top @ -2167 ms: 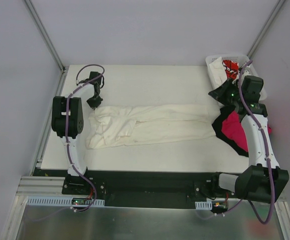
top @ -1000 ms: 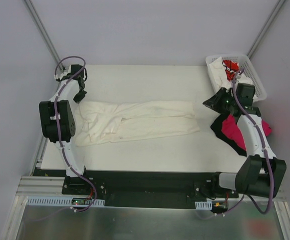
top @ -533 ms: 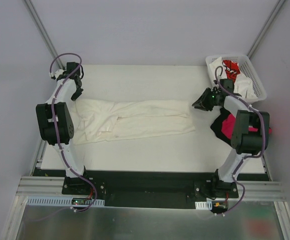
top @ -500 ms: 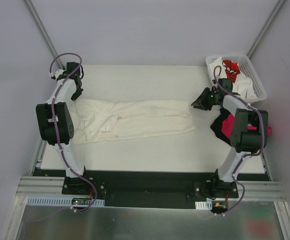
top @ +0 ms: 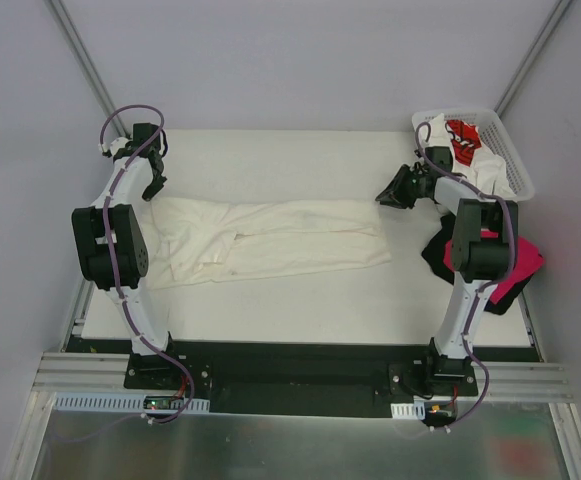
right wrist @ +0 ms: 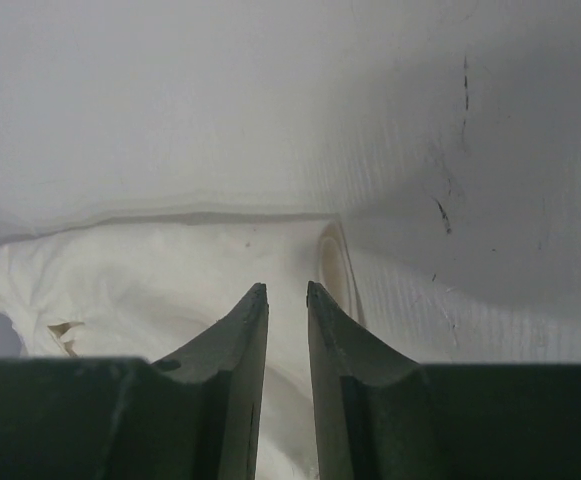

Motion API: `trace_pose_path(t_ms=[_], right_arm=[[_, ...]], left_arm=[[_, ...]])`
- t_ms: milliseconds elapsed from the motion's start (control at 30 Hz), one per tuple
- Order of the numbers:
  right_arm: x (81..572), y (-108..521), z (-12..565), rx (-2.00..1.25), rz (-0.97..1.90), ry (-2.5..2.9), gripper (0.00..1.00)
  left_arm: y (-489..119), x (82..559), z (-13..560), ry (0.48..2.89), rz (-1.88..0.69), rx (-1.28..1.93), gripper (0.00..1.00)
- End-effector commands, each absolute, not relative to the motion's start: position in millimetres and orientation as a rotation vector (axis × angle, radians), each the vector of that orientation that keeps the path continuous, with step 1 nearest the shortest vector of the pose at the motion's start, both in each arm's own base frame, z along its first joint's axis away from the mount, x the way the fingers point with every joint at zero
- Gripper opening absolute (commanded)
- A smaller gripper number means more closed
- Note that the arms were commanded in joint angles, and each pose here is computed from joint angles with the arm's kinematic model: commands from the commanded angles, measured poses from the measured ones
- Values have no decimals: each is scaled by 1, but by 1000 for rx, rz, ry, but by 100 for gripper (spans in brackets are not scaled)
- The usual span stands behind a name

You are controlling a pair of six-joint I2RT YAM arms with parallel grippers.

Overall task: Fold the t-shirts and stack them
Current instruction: Fold the other side of the tshirt into a rectangle

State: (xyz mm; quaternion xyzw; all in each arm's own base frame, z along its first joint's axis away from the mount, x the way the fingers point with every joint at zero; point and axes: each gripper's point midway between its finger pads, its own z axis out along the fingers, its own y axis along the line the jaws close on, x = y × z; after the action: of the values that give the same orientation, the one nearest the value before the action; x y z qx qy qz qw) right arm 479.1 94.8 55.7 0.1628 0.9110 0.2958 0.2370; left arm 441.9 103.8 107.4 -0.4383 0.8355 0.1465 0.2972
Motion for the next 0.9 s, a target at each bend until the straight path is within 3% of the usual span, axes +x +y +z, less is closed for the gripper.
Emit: trace_pose_path(t_ms=[0, 867], right_arm=[[498, 93, 65, 421, 800, 2448, 25], [495, 95, 41, 464, 811, 2472, 24]], left_arm=[[115, 444, 125, 2179, 433, -1154, 0], [116, 445, 119, 2188, 448, -1153, 0]])
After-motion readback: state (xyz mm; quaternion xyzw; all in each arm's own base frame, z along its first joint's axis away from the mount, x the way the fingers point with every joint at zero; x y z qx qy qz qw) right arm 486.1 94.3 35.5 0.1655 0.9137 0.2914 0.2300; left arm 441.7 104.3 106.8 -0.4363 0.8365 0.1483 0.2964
